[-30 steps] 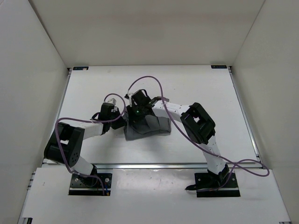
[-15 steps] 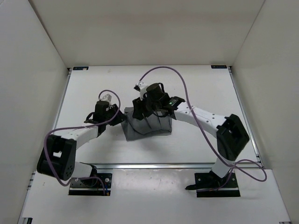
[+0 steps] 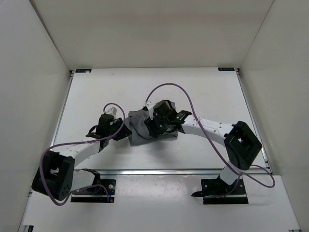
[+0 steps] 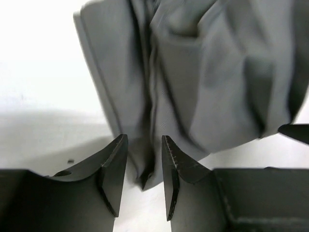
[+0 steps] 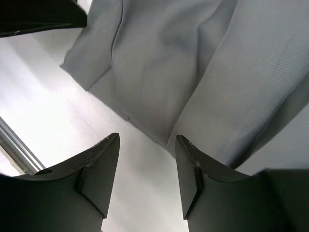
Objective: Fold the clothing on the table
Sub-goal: Fold the skirt
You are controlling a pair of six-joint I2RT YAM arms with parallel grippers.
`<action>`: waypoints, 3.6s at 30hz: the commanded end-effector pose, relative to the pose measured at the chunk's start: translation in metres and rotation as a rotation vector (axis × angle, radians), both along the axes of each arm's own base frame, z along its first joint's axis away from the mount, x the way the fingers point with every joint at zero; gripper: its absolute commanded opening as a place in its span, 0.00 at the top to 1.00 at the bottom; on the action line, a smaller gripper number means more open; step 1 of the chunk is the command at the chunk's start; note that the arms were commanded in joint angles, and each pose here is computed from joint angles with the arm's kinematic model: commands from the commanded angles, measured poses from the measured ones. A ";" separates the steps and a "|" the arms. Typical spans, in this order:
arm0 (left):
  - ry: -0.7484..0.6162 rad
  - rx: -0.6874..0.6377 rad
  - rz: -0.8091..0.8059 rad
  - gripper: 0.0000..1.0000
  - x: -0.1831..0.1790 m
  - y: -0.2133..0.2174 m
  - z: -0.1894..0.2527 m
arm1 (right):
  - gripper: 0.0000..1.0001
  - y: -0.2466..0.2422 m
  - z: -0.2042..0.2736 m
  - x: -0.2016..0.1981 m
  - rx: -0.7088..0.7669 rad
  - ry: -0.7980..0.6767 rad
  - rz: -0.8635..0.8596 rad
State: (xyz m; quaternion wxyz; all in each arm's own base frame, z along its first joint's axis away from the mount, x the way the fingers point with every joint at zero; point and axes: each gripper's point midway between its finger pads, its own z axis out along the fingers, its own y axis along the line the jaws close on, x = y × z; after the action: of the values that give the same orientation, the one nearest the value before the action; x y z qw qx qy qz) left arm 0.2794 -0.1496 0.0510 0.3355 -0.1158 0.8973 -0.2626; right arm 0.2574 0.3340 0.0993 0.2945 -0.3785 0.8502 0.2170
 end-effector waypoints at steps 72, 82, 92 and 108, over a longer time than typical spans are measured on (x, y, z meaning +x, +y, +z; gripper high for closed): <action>-0.186 -0.044 0.137 0.61 -0.001 0.037 0.075 | 0.55 0.082 0.079 -0.015 0.452 -0.063 0.117; -0.211 -0.072 0.018 0.59 -0.018 0.021 0.087 | 0.45 -0.059 0.114 0.018 0.503 -0.232 -0.268; -0.179 -0.164 -0.205 0.02 -0.025 -0.025 0.091 | 0.42 -0.121 0.089 0.026 0.470 -0.236 -0.383; -0.218 -0.091 -0.210 0.01 -0.026 -0.014 0.097 | 0.39 -0.113 0.084 0.026 0.463 -0.223 -0.364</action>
State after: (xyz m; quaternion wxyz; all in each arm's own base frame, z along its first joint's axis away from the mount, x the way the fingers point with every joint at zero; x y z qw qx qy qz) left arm 0.2481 -0.1676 0.1391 0.3893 -0.0165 0.8473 -0.3610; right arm 0.2765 0.2150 0.1660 0.4732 -0.1567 0.8139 0.2985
